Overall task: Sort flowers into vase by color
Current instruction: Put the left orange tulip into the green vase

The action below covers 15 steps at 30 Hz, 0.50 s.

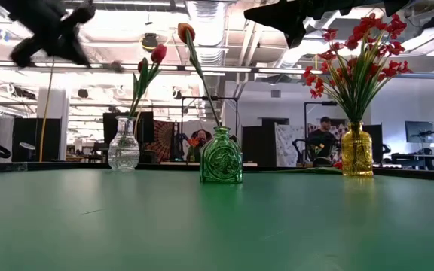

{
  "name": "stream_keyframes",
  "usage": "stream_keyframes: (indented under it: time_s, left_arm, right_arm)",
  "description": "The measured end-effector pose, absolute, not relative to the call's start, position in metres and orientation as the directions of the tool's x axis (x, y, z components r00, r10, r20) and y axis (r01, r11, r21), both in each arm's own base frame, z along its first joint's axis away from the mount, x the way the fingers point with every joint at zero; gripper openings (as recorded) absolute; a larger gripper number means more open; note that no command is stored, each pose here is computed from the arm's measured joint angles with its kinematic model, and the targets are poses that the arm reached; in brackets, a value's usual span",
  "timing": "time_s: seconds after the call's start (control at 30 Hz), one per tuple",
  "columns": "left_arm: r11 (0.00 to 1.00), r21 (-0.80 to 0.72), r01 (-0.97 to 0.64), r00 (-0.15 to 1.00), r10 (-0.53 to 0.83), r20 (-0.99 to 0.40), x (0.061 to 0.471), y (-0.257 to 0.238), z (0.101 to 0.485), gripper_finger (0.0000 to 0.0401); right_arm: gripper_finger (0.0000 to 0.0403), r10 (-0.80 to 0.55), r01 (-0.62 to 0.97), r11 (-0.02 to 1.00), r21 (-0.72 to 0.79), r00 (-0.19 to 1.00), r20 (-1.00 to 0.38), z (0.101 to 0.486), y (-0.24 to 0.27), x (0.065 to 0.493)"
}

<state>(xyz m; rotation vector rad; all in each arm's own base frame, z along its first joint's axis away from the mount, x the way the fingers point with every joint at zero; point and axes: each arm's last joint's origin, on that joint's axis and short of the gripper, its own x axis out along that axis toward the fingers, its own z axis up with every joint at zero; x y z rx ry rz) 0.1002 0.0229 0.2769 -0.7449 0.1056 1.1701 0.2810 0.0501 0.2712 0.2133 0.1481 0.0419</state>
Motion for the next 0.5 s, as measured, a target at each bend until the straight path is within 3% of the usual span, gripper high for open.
stream_keyframes:
  time_s: [0.17, 0.5]
  left_arm:
    - [0.376, -0.482, -0.791, 0.544, 0.792, -0.275, 0.118, 0.023, 0.308, 0.0]
    - [0.595, -0.474, -0.649, 0.679, 0.734, -0.01, 0.129, 0.019, 0.345, 0.0]
  right_arm:
    - [0.0244, 0.057, -0.026, 0.976, 0.214, 0.988, -0.142, 0.271, 0.05, 0.281]
    - [0.0244, 0.058, -0.016, 0.97, 0.242, 0.984, -0.168, 0.269, 0.05, 0.281]
